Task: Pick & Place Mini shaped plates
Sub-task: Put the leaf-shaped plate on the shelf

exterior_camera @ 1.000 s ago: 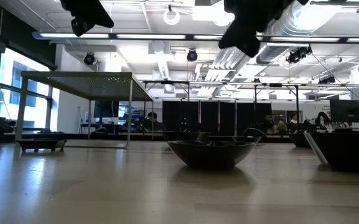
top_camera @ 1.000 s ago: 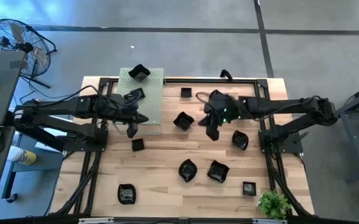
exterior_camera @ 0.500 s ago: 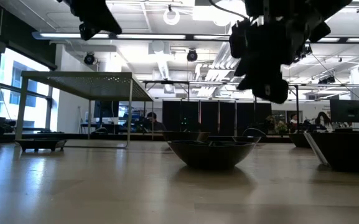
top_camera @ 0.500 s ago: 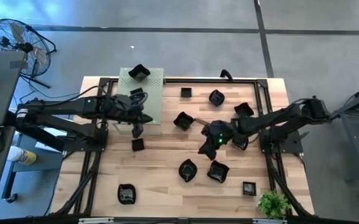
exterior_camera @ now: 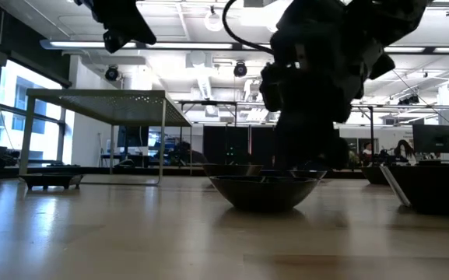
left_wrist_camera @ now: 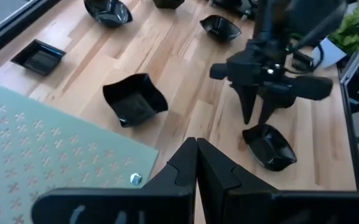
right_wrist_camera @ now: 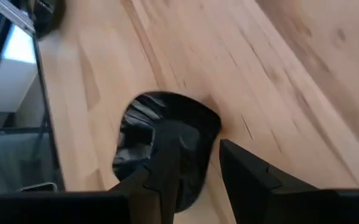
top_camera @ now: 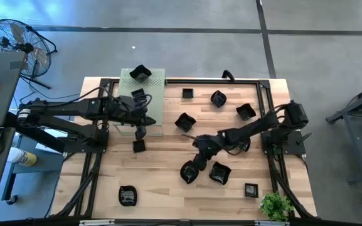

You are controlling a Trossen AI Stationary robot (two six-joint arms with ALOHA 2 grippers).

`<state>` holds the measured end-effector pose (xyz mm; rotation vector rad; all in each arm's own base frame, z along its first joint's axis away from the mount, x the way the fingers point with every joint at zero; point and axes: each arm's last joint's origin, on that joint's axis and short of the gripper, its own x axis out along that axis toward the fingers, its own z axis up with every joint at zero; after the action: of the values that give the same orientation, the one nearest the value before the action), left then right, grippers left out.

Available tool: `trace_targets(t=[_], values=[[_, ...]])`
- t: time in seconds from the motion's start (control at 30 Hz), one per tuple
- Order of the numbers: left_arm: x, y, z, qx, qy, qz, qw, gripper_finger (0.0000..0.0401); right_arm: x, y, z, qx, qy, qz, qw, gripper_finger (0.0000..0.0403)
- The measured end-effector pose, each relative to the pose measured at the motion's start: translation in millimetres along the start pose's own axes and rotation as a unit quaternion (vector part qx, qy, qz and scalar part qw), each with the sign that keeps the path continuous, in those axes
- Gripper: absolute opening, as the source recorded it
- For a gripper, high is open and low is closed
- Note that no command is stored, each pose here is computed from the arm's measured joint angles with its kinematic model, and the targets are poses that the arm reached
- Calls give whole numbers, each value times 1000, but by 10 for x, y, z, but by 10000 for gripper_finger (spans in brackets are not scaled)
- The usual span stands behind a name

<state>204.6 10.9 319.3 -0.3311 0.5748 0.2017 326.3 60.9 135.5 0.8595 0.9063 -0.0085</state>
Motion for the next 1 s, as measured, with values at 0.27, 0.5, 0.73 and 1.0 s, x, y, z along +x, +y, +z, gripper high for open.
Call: trace_targets(t=[0.27, 0.5, 0.73, 1.0], values=[[0, -4, 0, 0, 2, -6, 1000, 1, 108, -67, -9, 15, -5, -19, 1000, 67], [0, -6, -1, 0, 3, -11, 1000, 1, 110, -47, 3, 21, -7, -6, 1000, 29], [0, -7, -1, -6, 3, -12, 1000, 1, 113, -39, -17, 10, 7, 5, 1000, 74], [0, -5, 0, -11, 2, -8, 1000, 1, 151, -67, -40, -7, 11, -4, 1000, 61]])
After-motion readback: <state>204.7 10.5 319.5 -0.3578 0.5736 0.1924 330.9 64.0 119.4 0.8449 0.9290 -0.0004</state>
